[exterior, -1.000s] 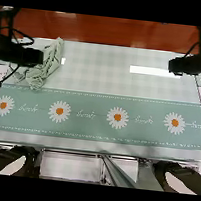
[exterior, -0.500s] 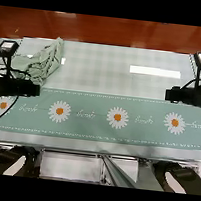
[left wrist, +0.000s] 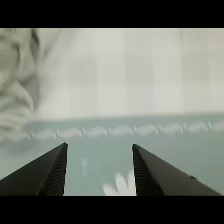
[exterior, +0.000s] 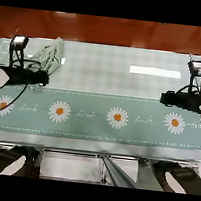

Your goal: Fold the shirts.

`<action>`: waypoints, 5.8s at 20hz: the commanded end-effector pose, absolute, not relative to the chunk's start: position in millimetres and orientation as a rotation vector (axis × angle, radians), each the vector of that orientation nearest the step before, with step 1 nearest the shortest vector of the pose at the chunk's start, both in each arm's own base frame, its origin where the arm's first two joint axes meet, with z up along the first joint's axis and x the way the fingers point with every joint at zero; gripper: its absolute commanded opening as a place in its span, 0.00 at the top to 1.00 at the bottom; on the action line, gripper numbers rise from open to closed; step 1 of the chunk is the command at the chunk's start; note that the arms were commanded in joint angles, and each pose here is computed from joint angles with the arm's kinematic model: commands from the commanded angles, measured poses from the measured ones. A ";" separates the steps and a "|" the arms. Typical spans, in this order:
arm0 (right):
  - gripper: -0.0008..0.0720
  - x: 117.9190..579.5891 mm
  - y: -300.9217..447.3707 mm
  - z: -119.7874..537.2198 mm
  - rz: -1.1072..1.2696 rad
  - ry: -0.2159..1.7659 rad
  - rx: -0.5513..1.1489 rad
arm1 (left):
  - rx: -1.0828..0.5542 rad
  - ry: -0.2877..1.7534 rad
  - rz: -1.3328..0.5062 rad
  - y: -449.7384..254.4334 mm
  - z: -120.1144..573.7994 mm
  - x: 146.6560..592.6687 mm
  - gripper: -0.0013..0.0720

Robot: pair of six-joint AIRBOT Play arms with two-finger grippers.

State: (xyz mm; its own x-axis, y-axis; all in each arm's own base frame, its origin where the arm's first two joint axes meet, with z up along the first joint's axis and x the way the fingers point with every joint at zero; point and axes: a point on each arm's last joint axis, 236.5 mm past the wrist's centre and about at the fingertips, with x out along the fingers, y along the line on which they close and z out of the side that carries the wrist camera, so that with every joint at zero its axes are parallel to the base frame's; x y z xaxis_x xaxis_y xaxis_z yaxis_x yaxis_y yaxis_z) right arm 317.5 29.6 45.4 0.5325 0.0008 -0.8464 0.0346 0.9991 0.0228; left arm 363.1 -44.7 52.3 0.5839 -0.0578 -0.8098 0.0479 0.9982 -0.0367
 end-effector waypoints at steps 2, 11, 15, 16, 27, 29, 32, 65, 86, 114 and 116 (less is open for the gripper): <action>0.53 317.7 30.9 44.5 -0.019 1.008 0.050 | -0.028 0.920 0.067 6.5 58.4 443.7 0.30; 0.53 311.2 32.0 40.7 -0.019 1.040 0.058 | -0.139 1.297 0.260 102.1 -58.1 484.6 0.30; 0.53 311.2 35.0 40.6 -0.012 1.040 0.072 | -0.118 1.334 0.227 85.6 -89.5 496.0 0.30; 0.53 311.6 35.0 41.0 -0.012 1.038 0.072 | -0.095 1.348 0.202 79.1 -95.2 496.0 0.30; 0.53 302.7 48.3 36.9 0.020 1.081 0.131 | -0.003 0.807 0.025 8.1 141.6 542.8 0.95; 0.53 295.1 56.0 36.2 0.054 1.108 0.143 | -0.009 0.572 -0.013 -14.8 238.7 525.9 0.95; 0.53 292.7 57.8 54.0 0.070 1.049 0.153 | -0.030 0.319 -0.059 -35.3 348.4 474.5 0.95; 0.43 283.1 51.1 99.6 0.075 0.839 0.276 | 0.035 1.174 -0.301 -170.6 19.6 275.6 0.30; 0.45 249.5 79.8 -45.1 0.195 1.218 0.646 | -0.633 1.555 -0.560 -147.5 -72.9 293.2 0.30; 0.53 293.5 299.3 -85.7 0.642 1.455 0.574 | -0.518 1.545 -0.627 -174.0 -76.1 303.1 0.95; 0.94 283.7 301.6 -80.2 0.695 1.480 0.550 | -0.517 1.539 -0.624 -173.7 -75.7 305.1 0.95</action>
State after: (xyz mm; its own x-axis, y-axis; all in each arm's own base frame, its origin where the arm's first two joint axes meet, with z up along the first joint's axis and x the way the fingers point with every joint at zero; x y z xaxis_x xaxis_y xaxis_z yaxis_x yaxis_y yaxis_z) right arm 289.2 295.4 -85.6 0.0090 0.7019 -0.7123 -0.0526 0.7116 0.7006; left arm 302.8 -173.9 -75.8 -0.0720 -0.6624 -0.7457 0.0459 0.7447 -0.6659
